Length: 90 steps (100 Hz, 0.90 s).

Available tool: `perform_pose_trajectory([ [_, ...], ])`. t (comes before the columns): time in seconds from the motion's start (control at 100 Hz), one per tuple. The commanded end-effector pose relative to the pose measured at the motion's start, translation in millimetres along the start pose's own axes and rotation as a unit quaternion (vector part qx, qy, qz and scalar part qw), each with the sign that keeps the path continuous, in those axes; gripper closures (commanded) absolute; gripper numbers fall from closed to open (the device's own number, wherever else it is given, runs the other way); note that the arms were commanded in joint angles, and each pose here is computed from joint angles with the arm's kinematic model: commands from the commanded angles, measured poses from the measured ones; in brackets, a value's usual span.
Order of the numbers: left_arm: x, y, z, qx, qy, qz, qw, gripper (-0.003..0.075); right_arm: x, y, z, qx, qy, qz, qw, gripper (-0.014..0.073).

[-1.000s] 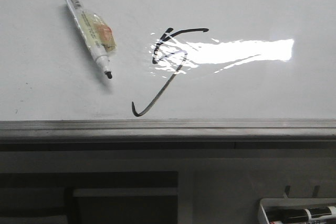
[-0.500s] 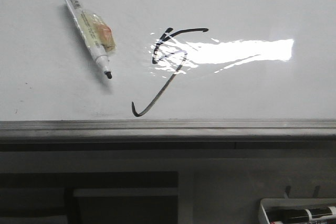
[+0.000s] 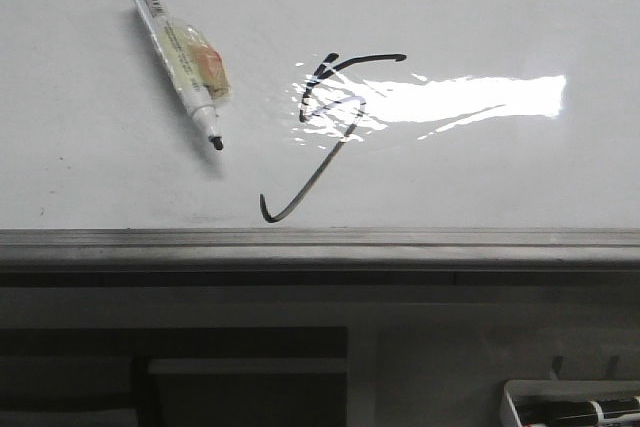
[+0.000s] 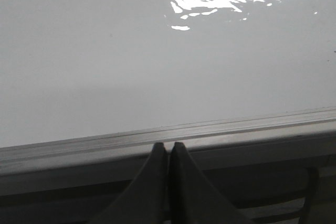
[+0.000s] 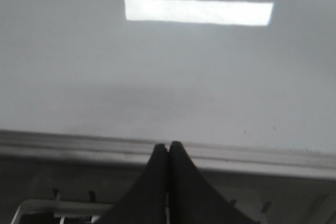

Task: Write number 5 on whiteboard

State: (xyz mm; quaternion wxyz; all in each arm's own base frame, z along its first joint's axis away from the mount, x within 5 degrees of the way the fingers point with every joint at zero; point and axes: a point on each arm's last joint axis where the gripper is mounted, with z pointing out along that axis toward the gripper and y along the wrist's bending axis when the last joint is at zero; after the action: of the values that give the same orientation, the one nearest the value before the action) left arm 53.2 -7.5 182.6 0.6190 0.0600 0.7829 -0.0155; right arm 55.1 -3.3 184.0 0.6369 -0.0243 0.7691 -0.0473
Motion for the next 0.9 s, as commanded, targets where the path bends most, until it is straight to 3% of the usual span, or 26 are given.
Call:
perform_pose_trajectory([
  [0.0, -2.1, 1.3, -0.4, -0.01, -0.041, -0.01, 0.999, 0.0741, 6.0, 0.0, 0.3, 0.004, 0.001, -0.002, 1.0, 0.0664],
  [0.08, -2.1, 1.3, -0.4, -0.01, -0.041, -0.01, 0.999, 0.0741, 11.1, 0.0, 0.0, 0.004, 0.029, -0.004, 1.0, 0.0664],
  [0.89, -2.1, 1.3, -0.4, -0.01, -0.041, -0.01, 0.999, 0.0741, 10.3, 0.0, 0.1, 0.005, 0.025, -0.001, 1.0, 0.0664],
])
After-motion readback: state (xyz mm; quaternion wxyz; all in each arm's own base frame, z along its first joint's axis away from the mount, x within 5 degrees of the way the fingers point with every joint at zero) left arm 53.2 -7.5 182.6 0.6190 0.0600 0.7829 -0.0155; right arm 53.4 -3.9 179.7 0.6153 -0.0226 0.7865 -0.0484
